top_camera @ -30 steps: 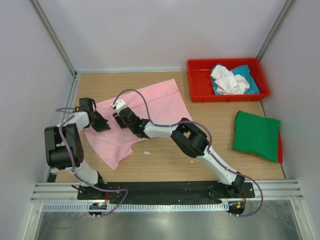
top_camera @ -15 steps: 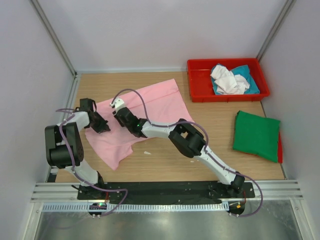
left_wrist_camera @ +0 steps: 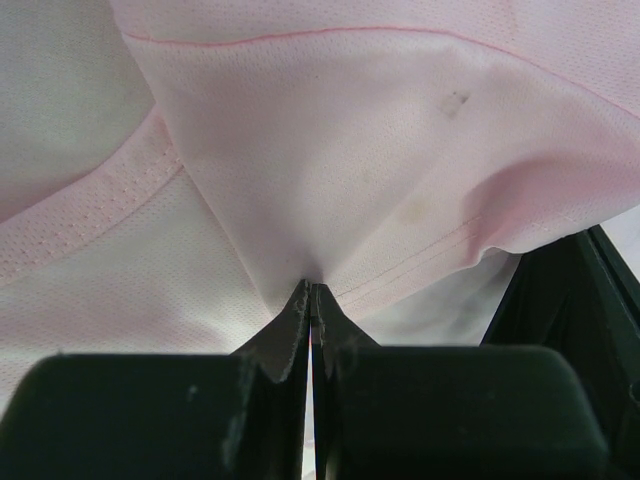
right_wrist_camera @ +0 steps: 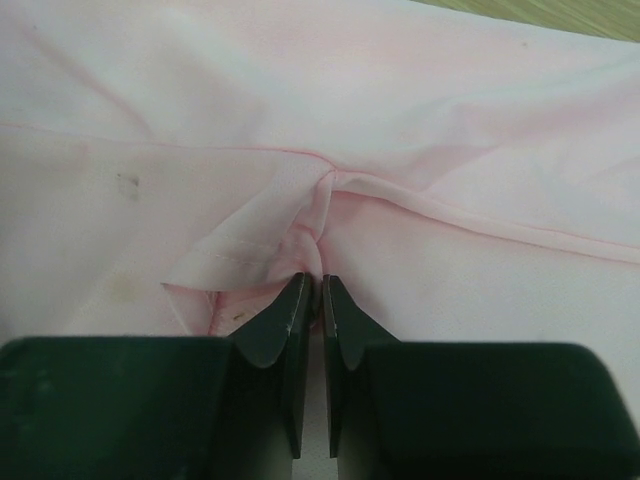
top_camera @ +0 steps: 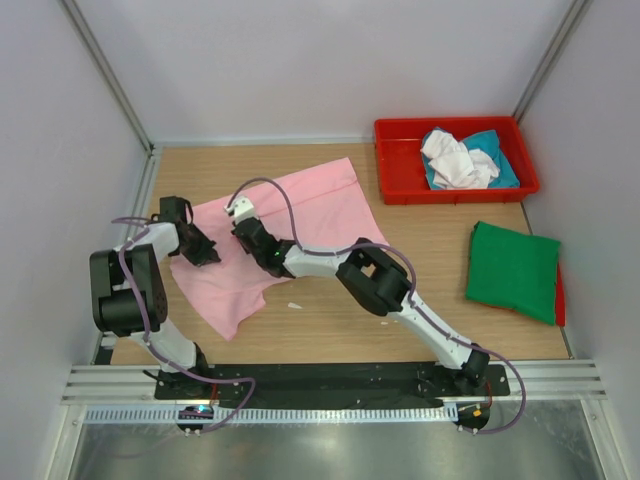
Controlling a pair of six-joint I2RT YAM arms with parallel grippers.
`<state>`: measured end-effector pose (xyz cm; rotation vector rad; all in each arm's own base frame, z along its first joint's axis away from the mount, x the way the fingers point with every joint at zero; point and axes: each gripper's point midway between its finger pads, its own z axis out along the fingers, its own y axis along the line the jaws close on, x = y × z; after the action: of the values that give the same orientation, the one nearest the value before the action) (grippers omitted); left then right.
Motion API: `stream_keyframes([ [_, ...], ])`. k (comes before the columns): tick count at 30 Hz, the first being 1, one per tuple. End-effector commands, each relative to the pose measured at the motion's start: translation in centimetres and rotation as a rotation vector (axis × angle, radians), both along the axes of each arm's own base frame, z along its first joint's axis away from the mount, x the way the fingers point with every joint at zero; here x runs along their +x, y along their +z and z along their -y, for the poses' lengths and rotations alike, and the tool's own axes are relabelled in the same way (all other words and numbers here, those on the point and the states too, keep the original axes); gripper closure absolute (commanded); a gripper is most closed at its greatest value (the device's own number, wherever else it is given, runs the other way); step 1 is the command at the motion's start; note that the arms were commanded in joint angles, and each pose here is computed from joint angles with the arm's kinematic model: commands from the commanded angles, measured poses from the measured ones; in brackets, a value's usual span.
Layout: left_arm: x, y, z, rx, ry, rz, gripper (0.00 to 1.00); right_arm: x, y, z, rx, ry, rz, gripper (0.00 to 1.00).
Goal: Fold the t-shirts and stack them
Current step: Fold the tshirt
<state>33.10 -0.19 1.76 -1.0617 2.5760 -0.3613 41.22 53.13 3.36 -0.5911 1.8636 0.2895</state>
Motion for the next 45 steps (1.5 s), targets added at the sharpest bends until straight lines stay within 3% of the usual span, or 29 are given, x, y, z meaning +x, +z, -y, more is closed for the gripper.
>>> stream_keyframes([
  [1, -0.5, -0.4, -0.6, 0.029, 0.011, -0.043, 1.00, 0.2, 4.5, 0.5, 0.078, -0.063, 0.043, 0.85],
  [4, -0.6, -0.5, -0.7, 0.031, 0.014, -0.051, 1.00, -0.1, 5.2, 1.2, 0.117, -0.087, 0.043, 0.85],
  [11, -0.6, -0.6, -0.9, 0.041, 0.019, -0.059, 1.00, -0.1, 5.8, 2.3, 0.223, -0.105, 0.006, 0.95],
  [18, -0.7, -0.7, -0.7, 0.043, 0.009, -0.065, 1.00, -0.5, 5.8, 2.1, 0.238, -0.066, -0.017, 0.96],
  [22, -0.6, -0.7, -0.5, 0.038, 0.004, -0.066, 1.00, -1.7, 6.3, 0.0, 0.216, 0.105, 0.007, 0.77],
  [27, -0.5, -0.5, -0.5, 0.038, 0.001, -0.059, 1.00, -1.7, 5.1, -0.7, 0.090, 0.190, 0.023, 0.75],
  [31, -0.5, -0.5, -0.5, 0.036, 0.002, -0.060, 1.00, -2.0, 4.9, -1.0, 0.079, 0.225, 0.016, 0.65],
  [36, -0.5, -0.6, -0.4, 0.032, -0.003, -0.061, 1.00, -1.4, 4.2, -1.9, 0.076, 0.213, 0.019, 0.63],
  [39, -0.5, -0.6, -0.4, 0.034, -0.004, -0.060, 1.00, -0.6, 3.8, -1.9, 0.043, 0.169, 0.033, 0.64],
  [44, -0.5, -0.7, -0.4, 0.031, -0.003, -0.065, 1.00, 0.6, 4.3, -0.9, 0.040, 0.082, 0.072, 0.76],
  [45, -0.6, -0.7, -0.4, 0.031, -0.003, -0.069, 1.00, 0.8, 4.5, -0.8, 0.042, 0.070, 0.077, 0.83],
])
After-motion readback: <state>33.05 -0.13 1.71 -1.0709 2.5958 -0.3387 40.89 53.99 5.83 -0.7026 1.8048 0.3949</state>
